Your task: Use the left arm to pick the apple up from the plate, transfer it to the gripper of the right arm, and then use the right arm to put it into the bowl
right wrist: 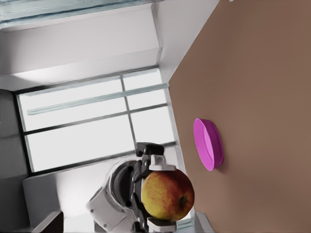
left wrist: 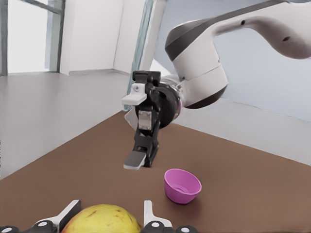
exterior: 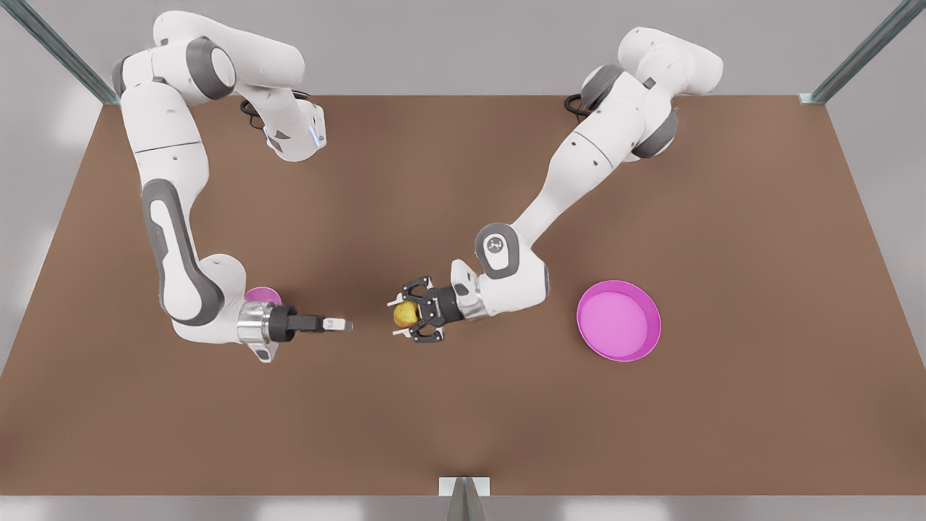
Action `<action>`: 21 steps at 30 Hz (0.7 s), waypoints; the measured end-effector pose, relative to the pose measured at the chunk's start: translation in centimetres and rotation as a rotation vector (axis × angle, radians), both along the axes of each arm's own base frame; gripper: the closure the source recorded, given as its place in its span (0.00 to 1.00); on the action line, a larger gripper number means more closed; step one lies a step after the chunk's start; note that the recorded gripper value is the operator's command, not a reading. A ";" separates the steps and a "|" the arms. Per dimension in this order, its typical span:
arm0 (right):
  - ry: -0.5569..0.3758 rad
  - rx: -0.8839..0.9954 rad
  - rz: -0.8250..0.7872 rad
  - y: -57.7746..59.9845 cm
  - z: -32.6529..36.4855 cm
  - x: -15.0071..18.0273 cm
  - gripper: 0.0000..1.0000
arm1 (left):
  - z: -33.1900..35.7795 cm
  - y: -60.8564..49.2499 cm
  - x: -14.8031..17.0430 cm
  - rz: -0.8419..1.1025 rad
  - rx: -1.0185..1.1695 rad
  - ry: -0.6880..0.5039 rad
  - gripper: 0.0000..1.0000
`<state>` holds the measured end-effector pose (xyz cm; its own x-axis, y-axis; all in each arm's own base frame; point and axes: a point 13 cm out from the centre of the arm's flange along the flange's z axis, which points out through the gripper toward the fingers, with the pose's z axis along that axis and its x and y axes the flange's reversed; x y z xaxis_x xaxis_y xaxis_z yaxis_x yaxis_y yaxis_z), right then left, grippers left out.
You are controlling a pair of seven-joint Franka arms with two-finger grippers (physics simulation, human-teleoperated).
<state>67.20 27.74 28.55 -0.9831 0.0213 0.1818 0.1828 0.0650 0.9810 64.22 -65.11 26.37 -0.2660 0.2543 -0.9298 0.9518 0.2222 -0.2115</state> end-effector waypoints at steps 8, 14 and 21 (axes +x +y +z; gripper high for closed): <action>-0.163 0.006 0.156 2.5 -4.7 -0.8 0.00 | -0.1 -0.1 1.0 -0.022 0.029 -0.249 0.33; -0.239 0.035 0.221 5.1 -5.1 -2.6 0.00 | -0.2 -0.3 1.2 -0.043 0.044 -0.373 0.32; -0.305 0.103 0.217 8.8 -3.6 -3.4 0.00 | 0.0 -0.6 1.2 -0.066 0.060 -0.479 0.32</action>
